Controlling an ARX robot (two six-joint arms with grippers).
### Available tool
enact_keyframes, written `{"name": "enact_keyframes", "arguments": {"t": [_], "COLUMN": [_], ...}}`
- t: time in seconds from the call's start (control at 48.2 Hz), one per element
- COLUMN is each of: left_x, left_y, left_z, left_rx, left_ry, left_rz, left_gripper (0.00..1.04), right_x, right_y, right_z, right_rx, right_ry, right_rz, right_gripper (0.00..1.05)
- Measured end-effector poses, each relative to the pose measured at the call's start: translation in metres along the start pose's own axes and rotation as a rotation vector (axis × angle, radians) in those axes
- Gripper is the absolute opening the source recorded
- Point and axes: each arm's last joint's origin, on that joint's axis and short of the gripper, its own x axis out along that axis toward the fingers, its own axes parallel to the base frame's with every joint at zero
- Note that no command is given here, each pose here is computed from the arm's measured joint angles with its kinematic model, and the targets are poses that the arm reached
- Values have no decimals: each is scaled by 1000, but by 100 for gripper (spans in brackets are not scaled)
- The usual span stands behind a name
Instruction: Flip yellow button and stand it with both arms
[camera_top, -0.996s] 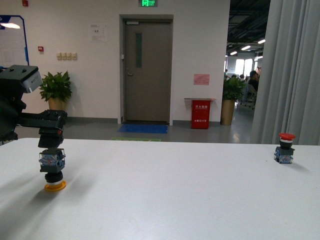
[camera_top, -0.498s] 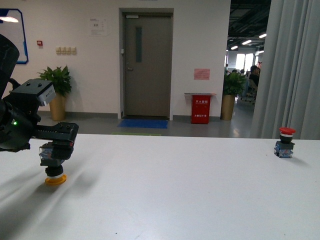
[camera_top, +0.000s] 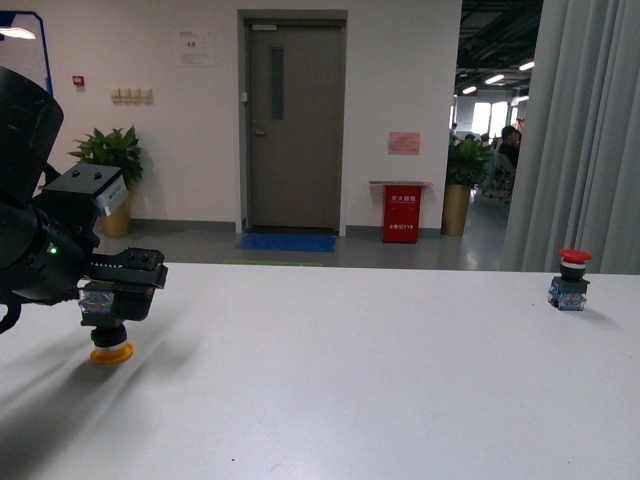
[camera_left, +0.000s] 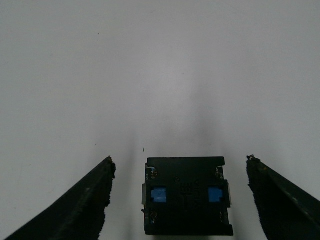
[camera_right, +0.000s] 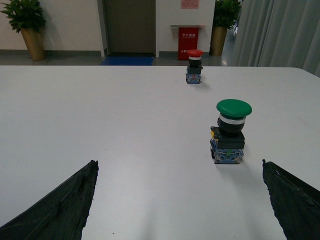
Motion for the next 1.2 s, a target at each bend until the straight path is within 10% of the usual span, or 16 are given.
{"name": "enact_keyframes", "arguments": {"t": [0.353, 0.768, 1.204], "left_x": [3, -33, -34], "left_y": [-1, -1, -31], "left_z": [-1, 5, -10], "left_rx": [-1, -174, -488], "left_ry": [-15, -291, -373], "left_rz": [12, -60, -407], "left_gripper": [38, 37, 37], "right_x": [0, 0, 0], "right_y": [0, 0, 0], "right_z": [0, 0, 0], "right_rx": [0, 0, 0], "right_ry": [0, 0, 0], "right_rz": [0, 0, 0], "right_gripper": [97, 97, 97]}}
